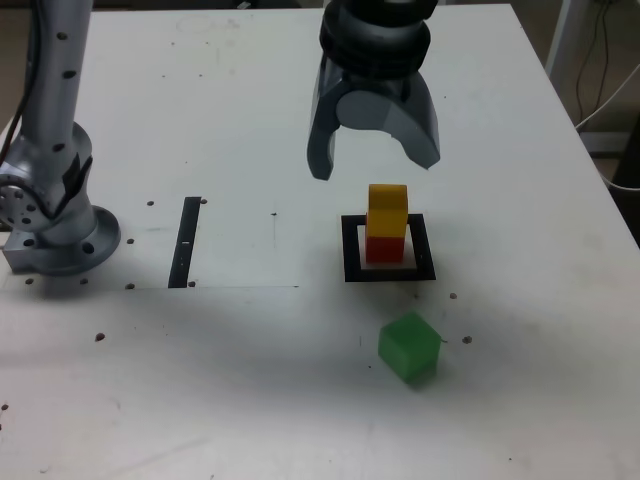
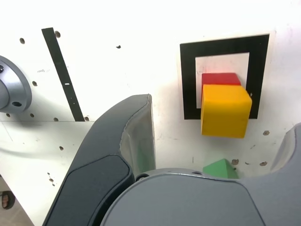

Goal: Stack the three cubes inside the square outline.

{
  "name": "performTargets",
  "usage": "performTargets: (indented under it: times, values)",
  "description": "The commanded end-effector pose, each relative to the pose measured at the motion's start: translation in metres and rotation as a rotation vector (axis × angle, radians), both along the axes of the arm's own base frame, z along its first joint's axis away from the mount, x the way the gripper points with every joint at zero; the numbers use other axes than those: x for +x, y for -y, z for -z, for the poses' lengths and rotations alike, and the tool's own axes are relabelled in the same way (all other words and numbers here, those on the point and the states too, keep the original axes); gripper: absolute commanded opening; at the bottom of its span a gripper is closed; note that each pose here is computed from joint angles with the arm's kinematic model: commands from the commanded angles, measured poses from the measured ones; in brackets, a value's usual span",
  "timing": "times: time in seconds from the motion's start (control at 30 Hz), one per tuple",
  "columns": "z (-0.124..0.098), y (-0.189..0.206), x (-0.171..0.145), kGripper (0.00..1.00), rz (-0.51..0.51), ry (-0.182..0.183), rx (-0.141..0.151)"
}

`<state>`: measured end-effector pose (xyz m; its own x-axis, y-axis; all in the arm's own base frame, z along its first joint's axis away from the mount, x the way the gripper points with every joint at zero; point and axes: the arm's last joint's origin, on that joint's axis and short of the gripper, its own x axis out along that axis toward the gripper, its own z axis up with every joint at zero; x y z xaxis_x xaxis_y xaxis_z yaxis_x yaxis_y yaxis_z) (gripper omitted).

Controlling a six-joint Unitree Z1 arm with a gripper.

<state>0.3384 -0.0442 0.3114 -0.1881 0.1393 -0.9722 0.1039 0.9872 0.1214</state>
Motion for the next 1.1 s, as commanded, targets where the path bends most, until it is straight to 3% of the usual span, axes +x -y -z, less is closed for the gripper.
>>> performTargets:
  times: [0.0, 0.3, 0.7, 1.07]
  values:
    - [-0.003, 0.007, -0.003, 1.0, 0.012, 0.005, 0.003]
    - [0.002, 0.052, -0.003, 1.0, 0.069, 0.002, 0.002]
    - [0.016, 0.122, 0.011, 1.0, 0.145, -0.003, -0.025]
    - [0.03, 0.138, 0.023, 1.0, 0.159, -0.018, -0.034]
